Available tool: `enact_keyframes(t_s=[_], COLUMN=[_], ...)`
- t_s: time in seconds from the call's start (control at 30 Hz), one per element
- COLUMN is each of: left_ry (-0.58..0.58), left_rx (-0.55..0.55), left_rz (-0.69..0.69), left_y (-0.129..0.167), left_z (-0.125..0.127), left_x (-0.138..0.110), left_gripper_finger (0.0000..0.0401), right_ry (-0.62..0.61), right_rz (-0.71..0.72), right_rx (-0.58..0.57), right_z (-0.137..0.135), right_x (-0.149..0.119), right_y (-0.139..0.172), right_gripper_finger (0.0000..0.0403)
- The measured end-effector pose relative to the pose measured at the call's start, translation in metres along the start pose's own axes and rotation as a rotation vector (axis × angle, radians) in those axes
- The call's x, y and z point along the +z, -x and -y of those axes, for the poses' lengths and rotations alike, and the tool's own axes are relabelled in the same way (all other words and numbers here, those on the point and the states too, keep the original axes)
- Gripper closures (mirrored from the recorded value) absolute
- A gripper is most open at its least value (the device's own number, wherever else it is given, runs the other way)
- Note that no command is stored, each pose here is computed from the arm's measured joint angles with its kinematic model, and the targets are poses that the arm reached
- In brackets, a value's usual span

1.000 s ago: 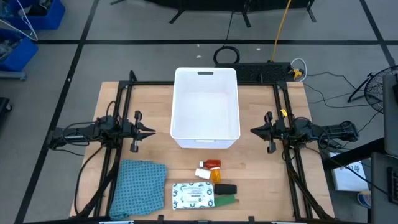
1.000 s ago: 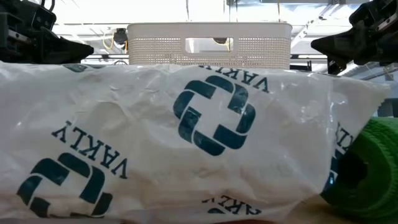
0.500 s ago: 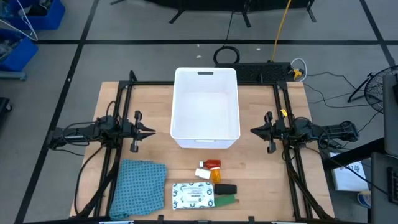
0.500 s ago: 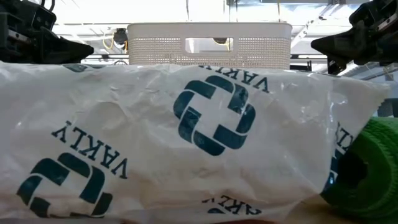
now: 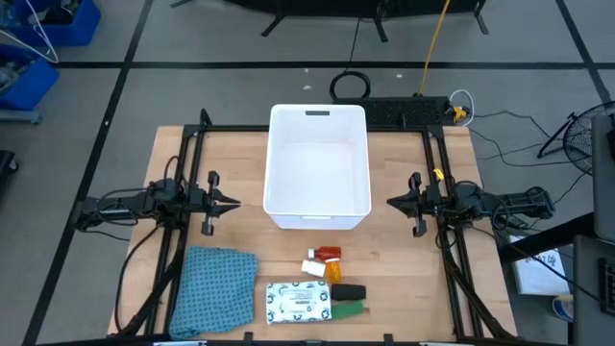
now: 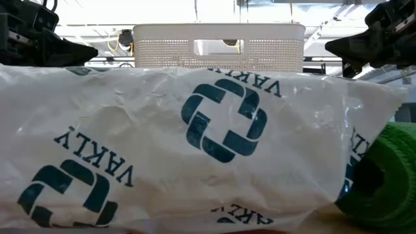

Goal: Pick & place medical supplies in basket/bin

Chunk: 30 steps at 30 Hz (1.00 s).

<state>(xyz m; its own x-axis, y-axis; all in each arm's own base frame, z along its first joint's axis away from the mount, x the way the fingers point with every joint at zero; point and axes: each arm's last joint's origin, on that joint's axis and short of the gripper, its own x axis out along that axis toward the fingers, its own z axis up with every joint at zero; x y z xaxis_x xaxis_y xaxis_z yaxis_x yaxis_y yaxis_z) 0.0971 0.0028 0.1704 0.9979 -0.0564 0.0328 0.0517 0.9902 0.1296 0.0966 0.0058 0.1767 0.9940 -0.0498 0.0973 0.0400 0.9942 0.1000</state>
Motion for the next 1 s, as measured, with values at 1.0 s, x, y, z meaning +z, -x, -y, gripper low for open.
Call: enact_keyframes(t_s=[1.0], left_ry=[0.336], left_rx=[-0.012], left_rz=[0.074], left_y=[0.0003], left_z=[-0.0006], left_x=[0.0073], left_gripper_finger=[0.0361], right_ry=[0.064], right_rz=[0.038], right_rx=[0.002], right_z=[-0.0003], right_x=[0.0037], right_y=[0.0001], right_gripper_finger=[0.0403])
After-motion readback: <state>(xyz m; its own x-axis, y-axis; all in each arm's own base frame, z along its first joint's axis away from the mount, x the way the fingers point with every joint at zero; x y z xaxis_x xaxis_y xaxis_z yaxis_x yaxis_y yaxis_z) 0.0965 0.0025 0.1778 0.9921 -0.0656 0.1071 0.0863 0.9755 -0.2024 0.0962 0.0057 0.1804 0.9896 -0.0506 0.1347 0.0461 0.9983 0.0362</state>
